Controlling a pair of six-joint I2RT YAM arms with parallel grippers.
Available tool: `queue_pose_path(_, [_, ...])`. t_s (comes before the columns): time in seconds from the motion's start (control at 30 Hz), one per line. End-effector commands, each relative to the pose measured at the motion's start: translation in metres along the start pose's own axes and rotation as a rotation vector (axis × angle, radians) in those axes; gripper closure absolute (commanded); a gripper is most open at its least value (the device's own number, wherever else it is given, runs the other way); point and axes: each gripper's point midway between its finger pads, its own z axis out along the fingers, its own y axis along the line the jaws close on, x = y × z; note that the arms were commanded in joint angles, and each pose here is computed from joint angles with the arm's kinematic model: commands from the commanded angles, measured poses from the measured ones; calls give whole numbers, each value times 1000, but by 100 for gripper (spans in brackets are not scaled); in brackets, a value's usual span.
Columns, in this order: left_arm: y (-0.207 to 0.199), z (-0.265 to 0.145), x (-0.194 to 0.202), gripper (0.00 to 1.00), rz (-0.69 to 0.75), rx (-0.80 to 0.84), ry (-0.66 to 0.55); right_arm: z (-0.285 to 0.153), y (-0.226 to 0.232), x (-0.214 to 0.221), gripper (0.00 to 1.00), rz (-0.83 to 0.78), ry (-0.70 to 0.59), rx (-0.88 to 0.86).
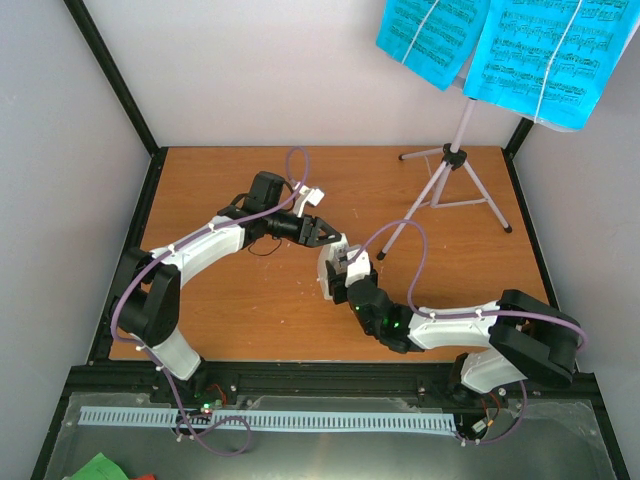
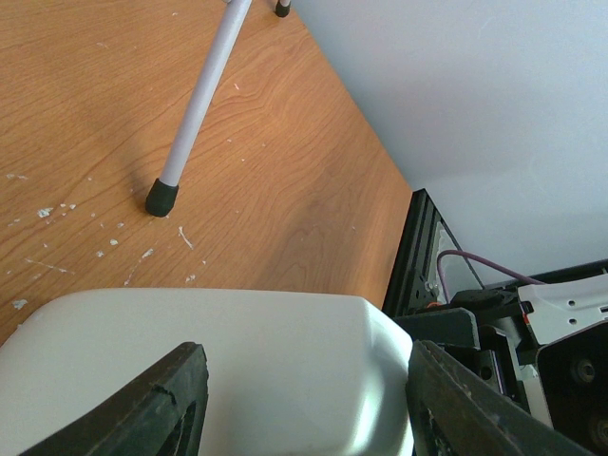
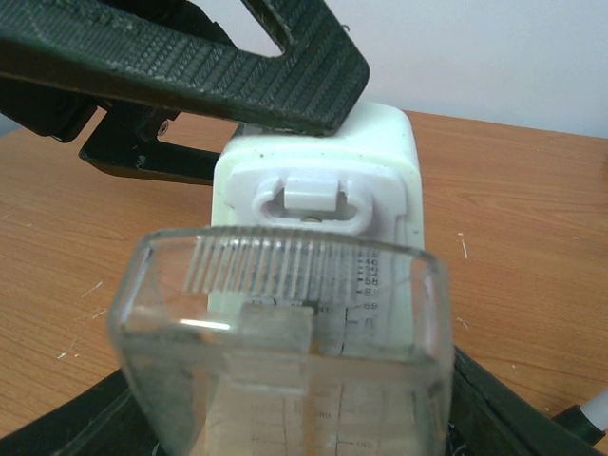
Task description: Pack up the instrument practice props
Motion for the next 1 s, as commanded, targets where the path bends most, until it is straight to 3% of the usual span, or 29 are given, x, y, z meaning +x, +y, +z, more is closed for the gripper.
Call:
queue_pose_path(0.0, [13, 7, 16, 42, -40, -41, 50, 5, 0, 28, 47, -62, 99, -1])
queue_pose_path(0.4, [14, 6, 16, 42, -35, -53, 45, 0, -2, 16, 32, -55, 80, -2])
queue_pose_path(0.97, [13, 5, 16, 42, -33, -56, 46, 6, -3, -8, 25, -70, 86, -34])
